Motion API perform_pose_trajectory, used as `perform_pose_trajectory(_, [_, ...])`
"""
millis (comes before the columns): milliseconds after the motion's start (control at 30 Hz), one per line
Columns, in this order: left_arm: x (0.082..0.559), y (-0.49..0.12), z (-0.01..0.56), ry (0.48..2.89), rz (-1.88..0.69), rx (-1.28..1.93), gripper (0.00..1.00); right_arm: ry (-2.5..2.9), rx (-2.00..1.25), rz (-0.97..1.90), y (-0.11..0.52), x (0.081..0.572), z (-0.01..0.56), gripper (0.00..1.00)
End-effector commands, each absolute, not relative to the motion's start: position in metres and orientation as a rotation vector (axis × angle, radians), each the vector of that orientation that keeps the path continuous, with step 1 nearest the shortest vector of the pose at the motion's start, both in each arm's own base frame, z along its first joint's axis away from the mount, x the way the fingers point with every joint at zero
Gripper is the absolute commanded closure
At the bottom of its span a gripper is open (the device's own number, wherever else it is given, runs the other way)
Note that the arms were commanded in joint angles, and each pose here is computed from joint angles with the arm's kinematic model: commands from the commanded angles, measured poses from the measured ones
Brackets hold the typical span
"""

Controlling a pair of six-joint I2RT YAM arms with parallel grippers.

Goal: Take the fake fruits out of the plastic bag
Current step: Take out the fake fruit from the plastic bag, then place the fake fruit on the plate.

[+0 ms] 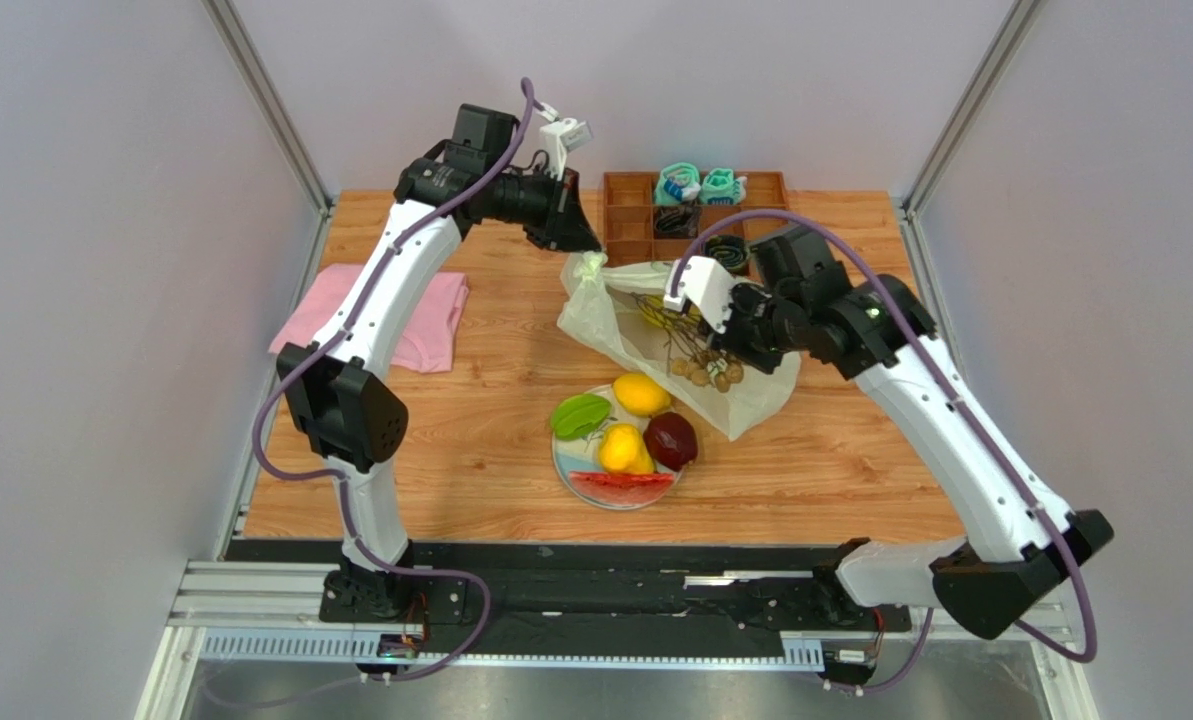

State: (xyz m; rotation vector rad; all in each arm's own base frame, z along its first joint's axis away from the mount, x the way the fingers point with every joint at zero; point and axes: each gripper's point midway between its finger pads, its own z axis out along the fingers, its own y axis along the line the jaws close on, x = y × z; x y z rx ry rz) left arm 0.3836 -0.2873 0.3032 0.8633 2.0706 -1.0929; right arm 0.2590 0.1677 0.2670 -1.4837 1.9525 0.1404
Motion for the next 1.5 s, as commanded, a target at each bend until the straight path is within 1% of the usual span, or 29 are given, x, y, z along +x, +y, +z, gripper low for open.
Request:
perform_pose_trajectory(0, [0.385,-0.286,0.322,2.019,-1.06,0.855,1.0,1.933,-1.414,0.093,0.138,0.225,0.318,1.0])
perform_pose_trajectory(67, [0.383,-0.286,0.325,2.009,-1.068,0.861,1.0,1.874,-1.413,0.153,0.137,0.206,0.335,1.0])
perform_pose_trajectory(167, [0.382,-0.289,0.325,2.001,-1.087,0.873,1.0,1.83,-1.445,0.233,0.149,0.189,0.34,1.0])
perform_pose_trajectory(367, [0.383,-0.289,0.319,2.014,-1.093,0.883,1.0,1.751,-1.591,0.371,0.19,0.162,0.333,1.0])
perform_pose_trajectory(467, [0.382,-0.289,0.314,2.022,-1.095,0.895,1.0,1.745,-1.726,0.399,0.207,0.151,0.306,1.0])
perform_pose_trajectory(600, [0.378,-0.287,0.313,2.028,-1.093,0.898,1.0,1.797,-1.79,0.419,0.224,0.158,0.268,1.0])
perform_pose_trajectory(733, [0.367,-0.282,0.317,2.016,-1.082,0.918,1.0,1.856,-1.831,0.39,0.239,0.176,0.232,1.0])
perform_pose_trajectory(933, [0.349,-0.275,0.321,2.007,-1.074,0.941,1.0,1.895,-1.826,0.369,0.26,0.196,0.206,1.0])
perform_pose_trajectory(1033, [0.343,-0.273,0.319,2.013,-1.087,0.944,1.0,1.956,-1.859,0.3,0.259,0.206,0.184,1.0])
perform_pose_trajectory(1100, [0.339,-0.272,0.323,2.003,-1.095,0.947,1.0,1.994,-1.911,0.29,0.255,0.204,0.168,1.0])
perform_pose_trajectory(1167, [0.337,-0.272,0.325,1.999,-1.1,0.948,1.0,2.026,-1.948,0.293,0.248,0.198,0.158,0.97])
perform_pose_trajectory(1200, [0.337,-0.272,0.326,1.995,-1.101,0.949,1.0,2.035,-1.946,0.288,0.246,0.197,0.156,0.94])
perform_pose_trajectory(1233, [0.338,-0.273,0.326,1.994,-1.101,0.948,1.0,2.037,-1.935,0.28,0.246,0.199,0.156,0.8])
perform_pose_trajectory(1267, [0.338,-0.273,0.328,1.989,-1.104,0.948,1.0,2.048,-1.919,0.272,0.247,0.199,0.156,0.75])
perform_pose_trajectory(1300, [0.338,-0.273,0.328,1.986,-1.106,0.947,1.0,2.053,-1.898,0.235,0.245,0.204,0.159,0.66])
perform_pose_trajectory(1333, [0.338,-0.274,0.329,1.988,-1.112,0.944,1.0,2.045,-1.879,0.221,0.246,0.207,0.163,0.51])
perform_pose_trajectory(1367, [0.338,-0.275,0.329,1.985,-1.12,0.944,1.0,2.033,-1.861,0.211,0.246,0.21,0.17,0.48])
perform_pose_trajectory(1467, [0.339,-0.278,0.329,1.987,-1.143,0.938,1.0,1.995,-1.815,0.202,0.248,0.216,0.197,0.44])
